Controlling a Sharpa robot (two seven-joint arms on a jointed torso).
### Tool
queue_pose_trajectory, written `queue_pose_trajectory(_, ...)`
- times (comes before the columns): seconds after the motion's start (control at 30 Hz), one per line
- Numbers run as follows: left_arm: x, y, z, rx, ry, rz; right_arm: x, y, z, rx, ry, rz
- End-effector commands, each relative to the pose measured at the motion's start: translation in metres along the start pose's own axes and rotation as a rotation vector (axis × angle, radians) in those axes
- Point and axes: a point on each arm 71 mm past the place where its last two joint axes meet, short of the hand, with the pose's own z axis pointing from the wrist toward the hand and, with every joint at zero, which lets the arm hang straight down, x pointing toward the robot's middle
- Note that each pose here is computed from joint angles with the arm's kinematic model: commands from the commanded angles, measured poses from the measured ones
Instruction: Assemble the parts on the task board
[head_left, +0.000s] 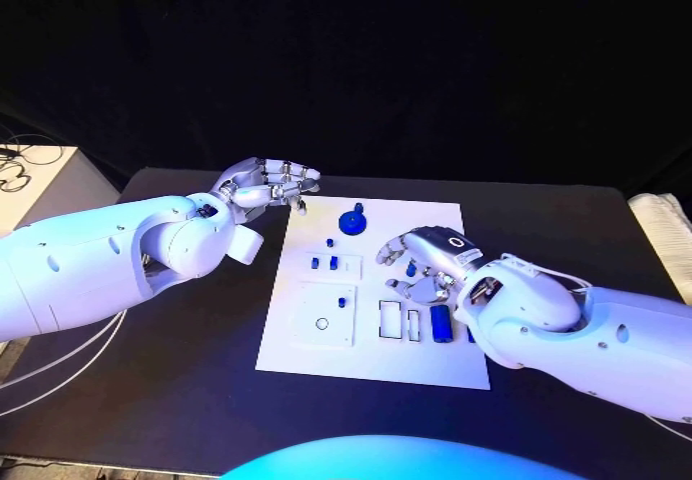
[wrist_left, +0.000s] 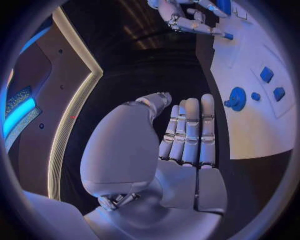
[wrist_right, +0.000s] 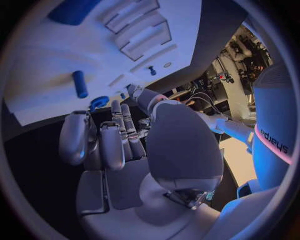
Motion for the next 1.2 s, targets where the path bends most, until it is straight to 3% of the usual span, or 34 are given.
queue_pose_trajectory(0.03,0.0028,-0.0009,0.0005,0.006,0.02,-0.012,-0.002,-0.012,-0.004,0.035,0.085,0.037)
queue_pose_trajectory(0.4,0.0039,0.0001,0.0011,0.004,0.025,-0.014,-0.011,-0.038,-0.006,0.074,0.115,-0.049)
queue_pose_trajectory(1.2,0.0039,0.0007,0.0008,0.001,0.026,-0.014,0.002,-0.038,0.013,0.08,0.144,-0.092)
